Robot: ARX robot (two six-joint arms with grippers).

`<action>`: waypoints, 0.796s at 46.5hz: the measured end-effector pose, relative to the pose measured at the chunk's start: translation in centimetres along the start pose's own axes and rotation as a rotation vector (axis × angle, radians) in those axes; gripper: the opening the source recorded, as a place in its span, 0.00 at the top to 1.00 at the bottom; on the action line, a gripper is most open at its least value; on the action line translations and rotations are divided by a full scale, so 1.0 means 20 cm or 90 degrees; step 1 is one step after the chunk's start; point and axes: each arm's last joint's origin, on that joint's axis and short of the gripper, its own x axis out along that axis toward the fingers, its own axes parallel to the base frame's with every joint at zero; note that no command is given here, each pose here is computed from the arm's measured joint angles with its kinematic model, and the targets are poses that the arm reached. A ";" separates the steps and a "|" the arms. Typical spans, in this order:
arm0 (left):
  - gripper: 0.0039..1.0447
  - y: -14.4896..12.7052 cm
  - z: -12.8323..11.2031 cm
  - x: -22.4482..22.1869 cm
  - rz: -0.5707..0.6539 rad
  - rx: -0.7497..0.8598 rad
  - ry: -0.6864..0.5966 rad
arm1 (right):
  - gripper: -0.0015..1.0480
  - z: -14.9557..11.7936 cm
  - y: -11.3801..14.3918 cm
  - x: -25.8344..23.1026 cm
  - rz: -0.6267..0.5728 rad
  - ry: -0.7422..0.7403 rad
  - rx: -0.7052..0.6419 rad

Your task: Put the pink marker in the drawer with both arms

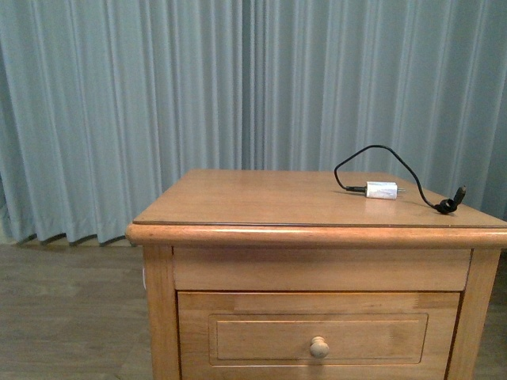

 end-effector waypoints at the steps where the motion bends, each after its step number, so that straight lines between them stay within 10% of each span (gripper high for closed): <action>1: 0.06 0.00 0.00 0.00 0.000 0.000 0.000 | 0.99 0.00 0.00 0.00 0.000 0.000 0.000; 8: 0.06 0.00 0.00 0.00 0.000 0.000 0.000 | 0.89 0.00 0.00 0.00 0.000 0.000 -0.001; 27: 0.06 0.00 0.00 0.00 0.000 0.000 0.000 | 0.06 0.00 0.00 0.00 0.000 0.000 0.000; 37: 0.06 0.00 0.00 0.00 0.000 0.000 0.000 | 0.08 0.00 0.00 0.00 0.000 0.000 0.000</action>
